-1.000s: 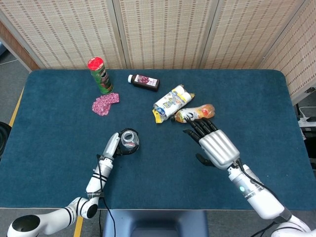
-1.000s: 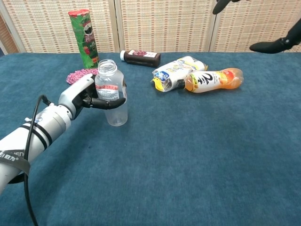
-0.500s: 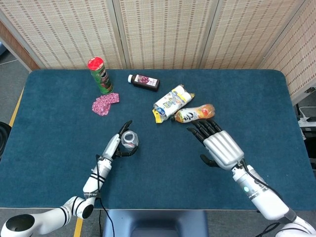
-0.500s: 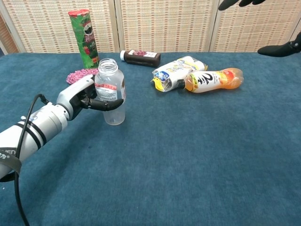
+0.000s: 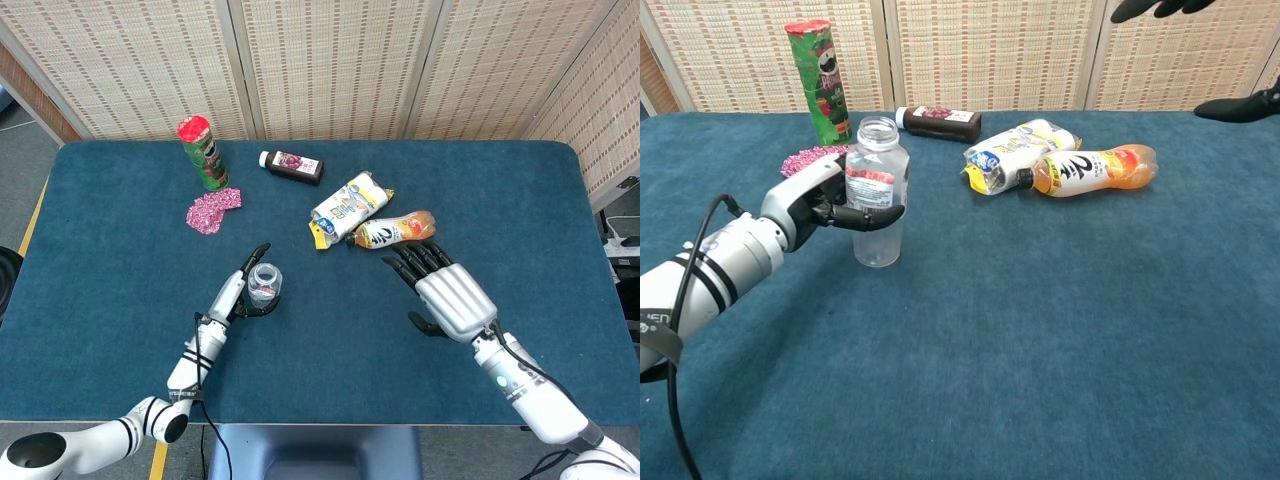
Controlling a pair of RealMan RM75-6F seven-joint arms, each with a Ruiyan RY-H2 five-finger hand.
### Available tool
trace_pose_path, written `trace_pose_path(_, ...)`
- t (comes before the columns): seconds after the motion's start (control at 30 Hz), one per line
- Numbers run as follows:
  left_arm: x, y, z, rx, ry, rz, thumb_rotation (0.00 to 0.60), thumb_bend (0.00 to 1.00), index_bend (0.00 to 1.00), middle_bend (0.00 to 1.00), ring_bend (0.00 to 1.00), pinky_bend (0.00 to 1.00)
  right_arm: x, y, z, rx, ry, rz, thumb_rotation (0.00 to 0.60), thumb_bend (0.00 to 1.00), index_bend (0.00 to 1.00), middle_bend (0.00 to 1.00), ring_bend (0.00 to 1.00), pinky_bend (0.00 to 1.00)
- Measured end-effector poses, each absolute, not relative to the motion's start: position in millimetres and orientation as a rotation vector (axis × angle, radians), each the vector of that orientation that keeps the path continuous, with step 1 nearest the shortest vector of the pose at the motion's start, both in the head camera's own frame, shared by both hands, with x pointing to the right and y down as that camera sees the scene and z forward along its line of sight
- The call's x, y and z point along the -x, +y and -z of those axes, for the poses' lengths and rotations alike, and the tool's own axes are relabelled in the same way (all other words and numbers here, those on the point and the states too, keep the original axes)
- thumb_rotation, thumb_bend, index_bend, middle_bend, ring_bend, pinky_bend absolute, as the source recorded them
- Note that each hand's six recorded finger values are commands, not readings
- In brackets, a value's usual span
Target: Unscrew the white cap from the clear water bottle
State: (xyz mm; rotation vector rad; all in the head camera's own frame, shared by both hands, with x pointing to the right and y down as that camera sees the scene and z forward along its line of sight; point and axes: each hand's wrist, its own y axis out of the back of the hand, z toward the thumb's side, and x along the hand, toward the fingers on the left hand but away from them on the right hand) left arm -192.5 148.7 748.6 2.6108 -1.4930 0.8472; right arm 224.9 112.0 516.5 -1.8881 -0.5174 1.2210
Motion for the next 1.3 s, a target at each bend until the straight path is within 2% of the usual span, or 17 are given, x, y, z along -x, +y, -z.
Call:
trace_pose_path(0.23,197.3,151.1,-752.1,-2.632,-1.442,-0.876,0.6,0.32,0.0,0.0,0.0,0.0,-222.8,112.6,-517.3,1.893,-0.511,-1.214,0.6,0.31,0.06,0.0,0.0,0.0)
trace_pose_path(0.8,207.6,148.1,-742.7,-2.657,-1.419,-0.809,0.6,0.29,0.0,0.0,0.0,0.0,-220.6,115.2,-515.6,1.891,-0.5,-1.22,0.6,0.31,0.04,0.0,0.0,0.0)
trace_pose_path(1.3,255.0,137.4,-733.4,-2.689,-1.464,-0.893,0.6,0.29,0.0,0.0,0.0,0.0,-223.7,115.7,-516.5,1.885,-0.497,-1.247,0.6,0.31,0.0,0.0,0.0,0.0)
